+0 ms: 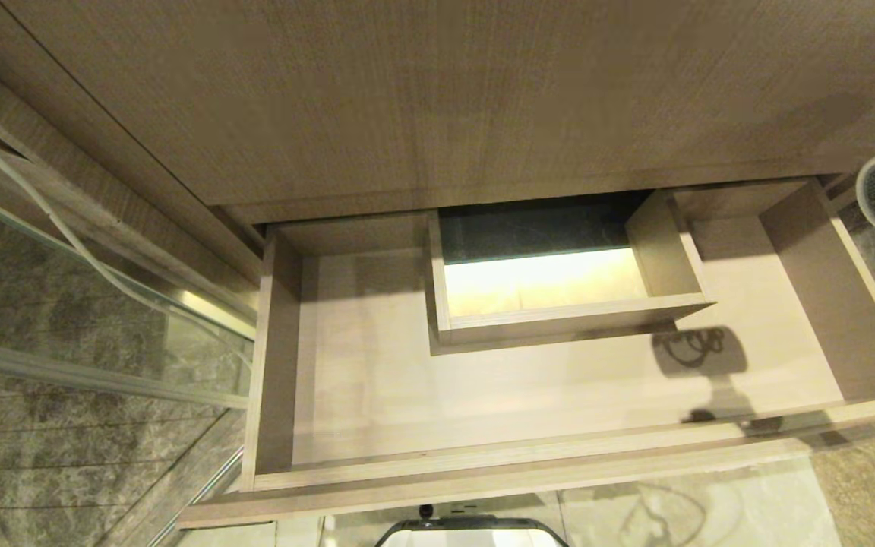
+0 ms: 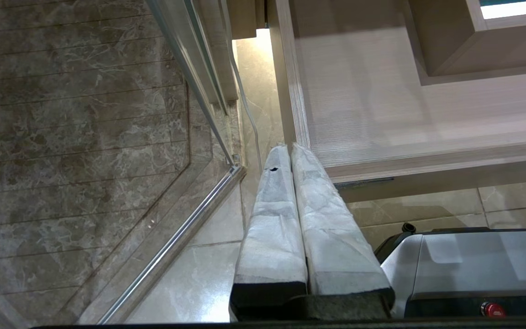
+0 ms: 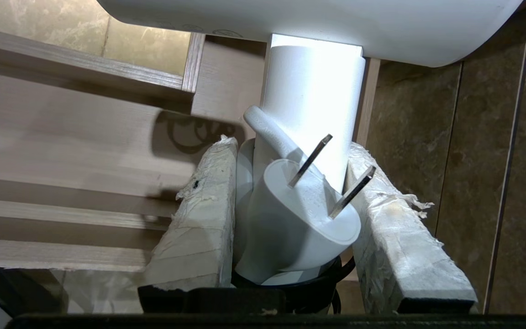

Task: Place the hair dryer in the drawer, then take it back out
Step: Place it on the countertop

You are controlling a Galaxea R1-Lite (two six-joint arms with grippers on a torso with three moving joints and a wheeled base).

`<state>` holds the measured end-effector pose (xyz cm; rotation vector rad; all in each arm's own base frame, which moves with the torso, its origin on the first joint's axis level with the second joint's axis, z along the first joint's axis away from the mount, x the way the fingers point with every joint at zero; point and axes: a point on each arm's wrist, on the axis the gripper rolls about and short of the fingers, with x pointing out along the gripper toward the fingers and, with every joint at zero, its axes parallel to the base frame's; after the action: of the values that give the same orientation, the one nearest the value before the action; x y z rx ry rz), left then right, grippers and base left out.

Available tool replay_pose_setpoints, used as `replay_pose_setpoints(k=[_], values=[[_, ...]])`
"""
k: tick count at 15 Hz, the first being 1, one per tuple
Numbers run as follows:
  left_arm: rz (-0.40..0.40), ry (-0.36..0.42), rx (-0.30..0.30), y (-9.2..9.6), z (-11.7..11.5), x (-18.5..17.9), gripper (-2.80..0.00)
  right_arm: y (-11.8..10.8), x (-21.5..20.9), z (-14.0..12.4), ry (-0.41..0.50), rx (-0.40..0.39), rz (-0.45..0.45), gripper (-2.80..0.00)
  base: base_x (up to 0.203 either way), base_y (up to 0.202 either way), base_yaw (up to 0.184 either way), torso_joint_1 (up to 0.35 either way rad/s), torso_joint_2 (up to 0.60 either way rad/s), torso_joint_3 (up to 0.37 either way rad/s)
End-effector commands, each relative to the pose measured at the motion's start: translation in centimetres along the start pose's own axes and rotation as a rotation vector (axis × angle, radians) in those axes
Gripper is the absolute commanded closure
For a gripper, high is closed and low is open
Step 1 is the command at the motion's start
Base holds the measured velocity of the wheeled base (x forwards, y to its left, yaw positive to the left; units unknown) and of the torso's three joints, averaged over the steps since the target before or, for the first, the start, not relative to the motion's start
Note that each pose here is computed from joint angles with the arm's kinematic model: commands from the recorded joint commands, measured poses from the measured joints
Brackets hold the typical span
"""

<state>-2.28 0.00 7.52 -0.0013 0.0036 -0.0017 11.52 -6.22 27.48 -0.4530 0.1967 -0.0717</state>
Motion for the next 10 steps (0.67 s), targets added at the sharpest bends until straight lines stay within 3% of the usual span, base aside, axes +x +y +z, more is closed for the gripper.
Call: replay_pose_setpoints(k=[1,4,8,10], values=[[0.000,0.001,0.000,0.00,-0.04,0.01,0.00,0.20,-0.20,-0.16,-0.004,-0.003,0.000,0.00,0.000,0.000,0.000,0.000,0.00,0.000],[0.000,0.001,0.000,0.00,-0.04,0.01,0.00,0.08,-0.08,-0.11,-0.021,-0.010,-0.012,0.00,0.000,0.000,0.000,0.129,-0.22,-0.101],[0.000,0.001,0.000,0.00,-0.04,0.01,0.00,0.13,-0.08,-0.19,-0.022,-0.011,-0.013,0.00,0.000,0.000,0.000,0.120,-0.46,-0.203],[0.000,0.001,0.000,0.00,-0.04,0.01,0.00,0.14,-0.06,-0.21,-0.025,-0.012,-0.015,0.00,0.000,0.000,0.000,0.392,-0.49,-0.229]])
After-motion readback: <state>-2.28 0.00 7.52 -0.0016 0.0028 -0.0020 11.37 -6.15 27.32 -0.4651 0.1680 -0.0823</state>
